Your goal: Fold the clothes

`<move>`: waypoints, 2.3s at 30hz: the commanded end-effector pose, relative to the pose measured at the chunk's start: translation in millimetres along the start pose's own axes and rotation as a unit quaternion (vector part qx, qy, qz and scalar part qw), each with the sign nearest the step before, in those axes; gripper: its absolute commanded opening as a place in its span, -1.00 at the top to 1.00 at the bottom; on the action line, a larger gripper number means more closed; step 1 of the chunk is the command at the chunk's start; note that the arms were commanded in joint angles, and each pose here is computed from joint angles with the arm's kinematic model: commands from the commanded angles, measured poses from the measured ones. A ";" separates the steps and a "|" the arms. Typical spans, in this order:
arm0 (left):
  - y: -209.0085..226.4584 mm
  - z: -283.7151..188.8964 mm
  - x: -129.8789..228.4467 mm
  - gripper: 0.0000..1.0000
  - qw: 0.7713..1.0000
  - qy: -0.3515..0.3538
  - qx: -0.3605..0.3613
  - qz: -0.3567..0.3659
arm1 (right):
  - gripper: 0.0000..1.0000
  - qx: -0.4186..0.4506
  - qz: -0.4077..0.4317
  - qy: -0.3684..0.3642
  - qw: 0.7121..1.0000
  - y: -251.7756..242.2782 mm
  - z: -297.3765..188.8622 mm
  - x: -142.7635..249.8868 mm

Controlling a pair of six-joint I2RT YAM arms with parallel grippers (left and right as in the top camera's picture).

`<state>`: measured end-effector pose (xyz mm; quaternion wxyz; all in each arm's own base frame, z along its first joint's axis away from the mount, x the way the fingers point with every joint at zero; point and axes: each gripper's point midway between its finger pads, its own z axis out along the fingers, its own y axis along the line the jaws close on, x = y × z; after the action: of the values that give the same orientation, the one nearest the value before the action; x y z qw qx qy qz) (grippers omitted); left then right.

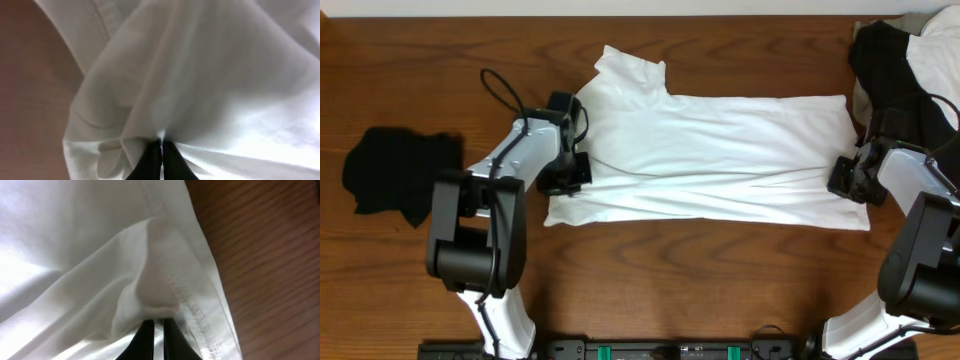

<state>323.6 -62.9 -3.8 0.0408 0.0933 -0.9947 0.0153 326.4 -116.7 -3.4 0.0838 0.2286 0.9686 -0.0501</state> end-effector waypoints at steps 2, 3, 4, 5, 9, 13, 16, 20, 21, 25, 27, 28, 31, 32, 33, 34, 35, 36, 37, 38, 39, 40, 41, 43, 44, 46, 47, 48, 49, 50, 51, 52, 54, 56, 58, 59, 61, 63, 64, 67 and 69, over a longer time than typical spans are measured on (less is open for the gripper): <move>46.1 30.3 33.0 0.87 0.995 0.074 -0.060 -0.028 | 0.85 0.014 0.001 0.029 0.999 -6.0 4.6 17.3; 48.7 30.0 34.4 0.87 0.995 0.078 -0.060 -0.032 | 0.84 0.016 0.001 0.033 0.999 -6.6 4.4 19.4; 51.2 29.5 35.9 0.87 0.994 0.082 -0.061 -0.036 | 0.83 0.017 0.000 0.037 0.999 -7.0 4.3 21.7; 52.8 29.1 37.4 0.87 0.994 0.086 -0.062 -0.038 | 0.83 0.019 0.000 0.041 0.999 -8.1 4.1 23.5; 57.0 26.7 47.0 0.87 0.991 0.107 -0.067 -0.041 | 0.83 0.034 0.007 0.061 0.998 -13.6 2.8 33.5; 58.8 24.8 53.9 0.87 0.989 0.121 -0.072 -0.041 | 0.82 0.035 0.007 0.066 0.997 -14.1 2.4 36.1; 59.2 24.2 55.5 0.87 0.989 0.124 -0.073 -0.041 | 0.81 0.035 0.007 0.066 0.997 -14.0 2.5 36.0; 58.4 21.6 53.0 0.87 0.990 0.116 -0.070 -0.041 | 0.79 0.034 0.007 0.064 0.997 -13.9 2.5 35.3; 57.9 19.3 51.4 0.87 0.991 0.111 -0.069 -0.041 | 0.79 0.034 0.007 0.064 0.997 -13.9 2.6 35.2; 55.2 0.3 43.6 0.87 0.995 0.074 -0.058 -0.041 | 0.79 0.035 0.007 0.064 0.997 -14.1 2.6 35.2; 53.9 -13.6 39.2 0.86 0.997 0.049 -0.050 -0.042 | 0.79 0.035 0.007 0.064 0.997 -14.1 2.5 35.3; 53.0 -21.8 36.9 0.87 0.997 0.034 -0.045 -0.046 | 0.80 0.035 0.007 0.064 0.997 -14.1 2.5 35.3; 50.2 -47.8 31.2 0.87 0.998 -0.013 -0.031 -0.048 | 0.91 0.028 0.007 0.063 0.998 -11.3 2.3 34.4; 49.5 -55.4 30.1 0.86 0.998 -0.026 -0.026 -0.048 | 0.92 0.024 0.007 0.063 0.998 -9.9 0.9 33.8; 48.9 -64.1 29.0 0.86 0.998 -0.041 -0.021 -0.048 | 0.89 0.019 0.007 0.062 0.998 -8.2 -1.5 32.6; 48.0 -74.0 27.7 0.85 0.997 -0.059 -0.016 -0.046 | 0.86 0.016 0.008 0.059 0.998 -7.1 -5.9 29.8; 47.4 -82.9 26.8 0.84 0.996 -0.075 -0.011 -0.045 | 0.84 0.015 0.008 0.055 0.998 -7.1 -11.0 26.5; 46.6 -91.6 25.4 0.81 0.995 -0.092 -0.005 -0.043 | 0.83 0.014 0.009 0.048 0.999 -7.3 -17.8 22.1; 45.8 -100.4 23.7 0.74 0.993 -0.110 0.000 -0.043 | 0.80 0.013 0.010 0.039 0.999 -7.1 -26.0 16.5; 44.8 -109.6 21.6 0.66 0.991 -0.130 0.006 -0.041 | 0.76 0.011 0.011 0.028 0.999 -6.9 -35.2 10.2; 43.6 -118.3 18.8 0.29 0.988 -0.150 0.013 -0.041 | 0.71 0.008 0.012 0.013 1.000 -6.8 -47.7 2.8; 42.2 -128.3 15.1 0.05 0.984 -0.173 0.020 -0.040 | 0.63 0.005 0.014 -0.002 1.000 -6.7 -59.2 -4.1; 40.9 -136.3 11.6 -0.04 0.980 -0.192 0.026 -0.040 | 0.54 0.001 0.015 -0.020 1.000 -6.4 -72.7 -11.2; 37.2 -152.4 3.2 -0.18 0.971 -0.232 0.040 -0.035 | 0.26 -0.005 0.018 -0.053 0.998 -6.7 -96.2 -22.3; 33.7 -159.2 -1.0 -0.18 0.967 -0.248 0.050 -0.026 | 0.17 -0.008 0.020 -0.070 0.997 -7.0 -107.5 -27.1; 24.0 -170.0 -10.3 -0.19 0.958 -0.276 0.074 -0.009 | 0.08 -0.013 0.022 -0.100 0.995 -7.7 -127.7 -33.3; 16.2 -175.6 -16.9 -0.19 0.952 -0.291 0.092 0.005 | 0.09 -0.017 0.024 -0.115 0.993 -8.0 -137.9 -35.1; 10.3 -179.2 -23.5 -0.19 0.947 -0.304 0.104 0.014 | 0.11 -0.025 0.021 -0.126 0.992 -6.4 -146.5 -34.9; 5.3 -182.9 -30.9 -0.18 0.941 -0.317 0.115 0.019 | 0.14 -0.032 0.017 -0.132 0.991 -4.7 -151.9 -34.5; 0.4 -186.1 -39.4 -0.18 0.935 -0.331 0.124 0.026 | 0.15 -0.040 0.009 -0.137 0.990 -2.5 -158.0 -32.9; -2.8 -188.4 -48.7 -0.16 0.929 -0.345 0.128 0.034 | 0.16 -0.045 0.008 -0.139 0.989 -1.6 -161.9 -31.1; -5.9 -190.5 -60.1 -0.15 0.922 -0.362 0.129 0.042 | 0.17 -0.050 0.007 -0.139 0.989 -0.6 -165.1 -28.5; -10.9 -190.8 -78.5 -0.15 0.912 -0.386 0.128 0.059 | 0.20 -0.051 0.006 -0.132 0.990 -0.9 -166.5 -23.3; -15.7 -185.8 -97.1 -0.15 0.904 -0.403 0.124 0.075 | 0.21 -0.049 0.005 -0.120 0.992 -1.6 -165.0 -17.6; -20.1 -175.6 -111.2 -0.16 0.902 -0.404 0.121 0.090 | 0.23 -0.048 0.005 -0.112 0.993 -2.2 -163.9 -13.5; -24.0 -169.4 -116.9 -0.18 0.902 -0.400 0.123 0.102 | 0.22 -0.047 0.005 -0.110 0.993 -2.3 -163.6 -12.5; -30.5 -153.5 -128.6 -0.23 0.904 -0.391 0.127 0.118 | 0.23 -0.047 0.005 -0.108 0.993 -2.4 -163.5 -11.8; -32.2 -138.3 -138.9 -0.25 0.907 -0.384 0.125 0.118 | 0.23 -0.047 0.005 -0.108 0.993 -2.5 -163.4 -11.6; -33.2 -130.6 -143.6 -0.26 0.908 -0.381 0.124 0.119 | 0.22 -0.047 0.005 -0.106 0.993 -2.6 -163.2 -10.9; -36.2 -111.5 -157.3 -0.29 0.907 -0.384 0.122 0.126 | 0.23 -0.046 0.003 -0.102 0.994 -3.0 -162.7 -8.7; -37.7 -102.7 -165.5 -0.30 0.904 -0.389 0.122 0.126 | 0.22 -0.045 0.002 -0.100 0.994 -3.2 -162.5 -7.6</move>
<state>485.2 -63.8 80.2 -0.3434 -0.0124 -0.9333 0.1046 309.6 -100.2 154.9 0.1885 0.2280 0.9548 -0.0284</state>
